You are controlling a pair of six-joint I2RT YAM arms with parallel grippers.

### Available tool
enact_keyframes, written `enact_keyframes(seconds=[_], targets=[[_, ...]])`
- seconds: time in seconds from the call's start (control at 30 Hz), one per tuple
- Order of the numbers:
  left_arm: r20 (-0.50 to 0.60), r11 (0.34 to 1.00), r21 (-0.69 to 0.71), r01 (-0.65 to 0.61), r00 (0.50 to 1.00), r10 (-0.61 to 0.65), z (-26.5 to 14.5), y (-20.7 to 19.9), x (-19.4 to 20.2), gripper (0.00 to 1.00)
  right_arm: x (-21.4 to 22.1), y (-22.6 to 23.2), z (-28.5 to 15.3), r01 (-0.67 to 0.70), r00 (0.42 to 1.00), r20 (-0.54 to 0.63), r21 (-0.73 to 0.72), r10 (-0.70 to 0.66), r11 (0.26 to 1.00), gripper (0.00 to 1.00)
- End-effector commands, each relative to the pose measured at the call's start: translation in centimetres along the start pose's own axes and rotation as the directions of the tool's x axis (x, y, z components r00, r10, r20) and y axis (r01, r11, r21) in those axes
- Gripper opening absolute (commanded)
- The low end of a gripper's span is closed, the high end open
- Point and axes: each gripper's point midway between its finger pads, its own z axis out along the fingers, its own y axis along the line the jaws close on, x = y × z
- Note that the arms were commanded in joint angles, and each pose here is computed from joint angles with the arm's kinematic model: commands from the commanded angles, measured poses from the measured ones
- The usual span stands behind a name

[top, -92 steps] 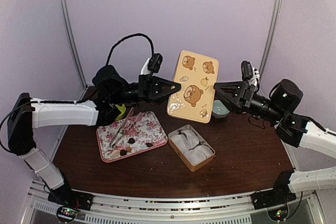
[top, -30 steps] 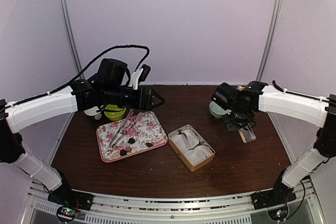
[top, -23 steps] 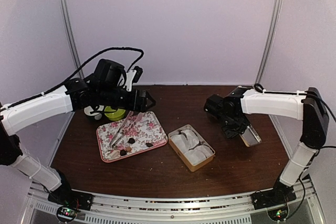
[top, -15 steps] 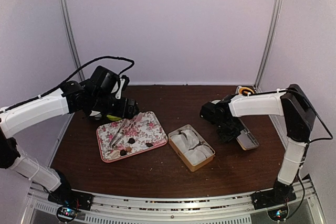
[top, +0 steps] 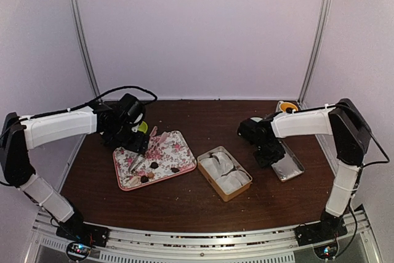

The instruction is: Pack the chocolate

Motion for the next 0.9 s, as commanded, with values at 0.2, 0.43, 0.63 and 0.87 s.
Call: enact_keyframes(seconds=[0.2, 0.43, 0.63, 0.87], targets=[[-0.053, 0.994, -0.038, -0.104, 0.993, 0.102, 3.1, -0.3, -0.4, 0.87, -2.3, -0.2, -11.1, -0.059, 0.941, 0.292, -0.360, 0.172, 0.931, 0.52], [-0.083, 0.991, -0.030, -0.127, 0.989, 0.124, 6.1, -0.7, 0.2, 0.86, -2.2, 0.1, -17.2, -0.026, 0.837, 0.421, -0.607, 0.350, 0.794, 0.55], [0.019, 0.993, -0.018, -0.117, 0.993, 0.117, 7.1, -0.4, 0.1, 0.83, -1.7, 0.2, -20.1, 0.028, 0.687, 0.474, -0.774, 0.551, 0.632, 0.57], [0.149, 0.996, 0.004, -0.087, 0.985, 0.085, 8.1, -0.6, 0.3, 0.78, -0.8, -1.0, -19.0, 0.039, 0.515, 0.518, -0.810, 0.683, 0.585, 0.64]])
